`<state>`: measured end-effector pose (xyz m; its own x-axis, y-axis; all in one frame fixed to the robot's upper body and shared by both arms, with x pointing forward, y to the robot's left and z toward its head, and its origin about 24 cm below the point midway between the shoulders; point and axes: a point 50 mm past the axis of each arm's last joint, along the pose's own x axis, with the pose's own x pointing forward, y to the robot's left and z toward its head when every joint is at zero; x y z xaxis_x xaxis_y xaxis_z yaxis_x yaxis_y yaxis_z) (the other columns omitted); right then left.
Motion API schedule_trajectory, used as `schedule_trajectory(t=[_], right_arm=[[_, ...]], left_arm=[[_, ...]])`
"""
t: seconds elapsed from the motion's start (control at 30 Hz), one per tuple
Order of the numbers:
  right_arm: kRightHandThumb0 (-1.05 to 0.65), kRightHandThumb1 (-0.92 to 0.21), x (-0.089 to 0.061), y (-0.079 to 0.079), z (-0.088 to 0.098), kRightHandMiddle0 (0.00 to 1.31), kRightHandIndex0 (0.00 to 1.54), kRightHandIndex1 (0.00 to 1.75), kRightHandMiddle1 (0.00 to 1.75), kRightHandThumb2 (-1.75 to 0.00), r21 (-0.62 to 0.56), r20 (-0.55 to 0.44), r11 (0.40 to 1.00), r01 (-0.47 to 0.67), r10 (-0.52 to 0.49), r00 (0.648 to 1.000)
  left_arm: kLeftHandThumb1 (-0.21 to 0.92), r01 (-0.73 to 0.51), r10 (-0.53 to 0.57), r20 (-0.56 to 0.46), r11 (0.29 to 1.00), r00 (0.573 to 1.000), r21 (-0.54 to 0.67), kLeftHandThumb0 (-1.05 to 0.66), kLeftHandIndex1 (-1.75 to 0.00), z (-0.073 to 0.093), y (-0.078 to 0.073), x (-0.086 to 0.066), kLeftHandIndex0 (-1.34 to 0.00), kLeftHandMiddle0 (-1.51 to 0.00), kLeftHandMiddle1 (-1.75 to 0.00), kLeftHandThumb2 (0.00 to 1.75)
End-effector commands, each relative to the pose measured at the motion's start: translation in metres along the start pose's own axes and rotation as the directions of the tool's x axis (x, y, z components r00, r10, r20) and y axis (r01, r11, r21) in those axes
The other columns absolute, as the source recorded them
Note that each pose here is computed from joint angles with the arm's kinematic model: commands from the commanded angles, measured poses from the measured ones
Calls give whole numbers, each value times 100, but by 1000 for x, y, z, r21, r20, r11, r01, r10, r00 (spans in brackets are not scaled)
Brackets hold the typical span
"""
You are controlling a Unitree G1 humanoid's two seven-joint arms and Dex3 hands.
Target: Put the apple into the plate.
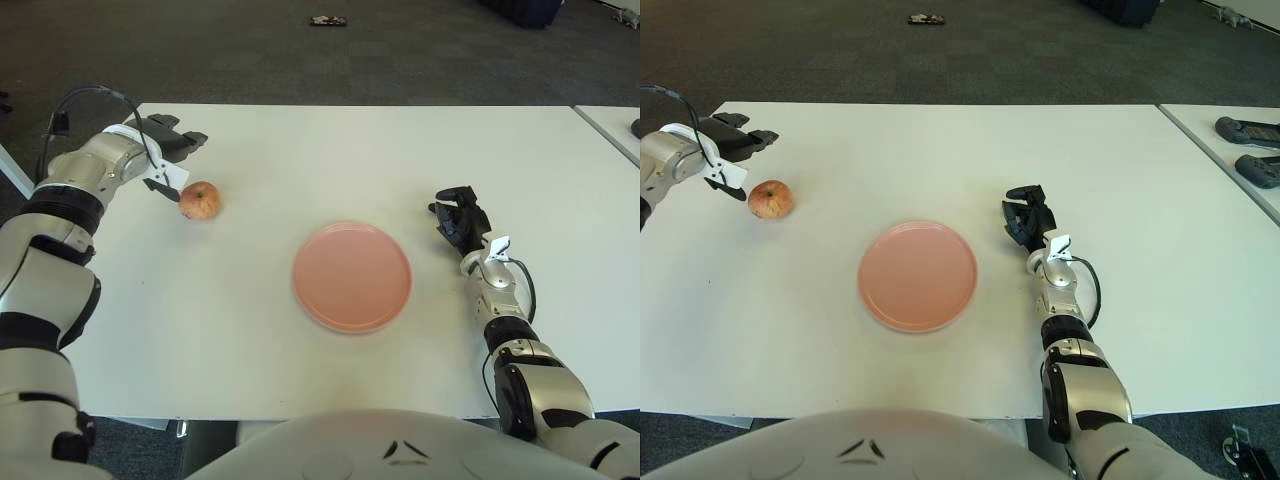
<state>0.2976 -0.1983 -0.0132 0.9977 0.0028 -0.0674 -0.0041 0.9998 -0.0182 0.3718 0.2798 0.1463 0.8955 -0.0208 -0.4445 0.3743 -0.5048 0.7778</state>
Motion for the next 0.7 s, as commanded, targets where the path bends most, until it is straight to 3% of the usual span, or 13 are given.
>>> schedule_trajectory(t=[0.0,0.17,0.67], right_arm=[[-35,-92,-17,-2,-30,25,34,123,169,-47,11,-151,1000,13,-11,988],[-35,-92,-17,-3,-30,25,34,123,169,-47,11,-152,1000,14,-12,988],[-35,-92,-17,-4,-30,25,34,123,169,-47,11,-152,1000,14,-12,988]], left_arm=[[82,2,-2,17,1000,1000,-6,-105,0,4,1,0,0,0,0,16],[83,28,-28,0,1000,1000,-9,-105,0,12,-12,7,0,0,0,16],[84,189,-184,60,977,981,-95,-105,0,17,-19,6,0,0,0,14]])
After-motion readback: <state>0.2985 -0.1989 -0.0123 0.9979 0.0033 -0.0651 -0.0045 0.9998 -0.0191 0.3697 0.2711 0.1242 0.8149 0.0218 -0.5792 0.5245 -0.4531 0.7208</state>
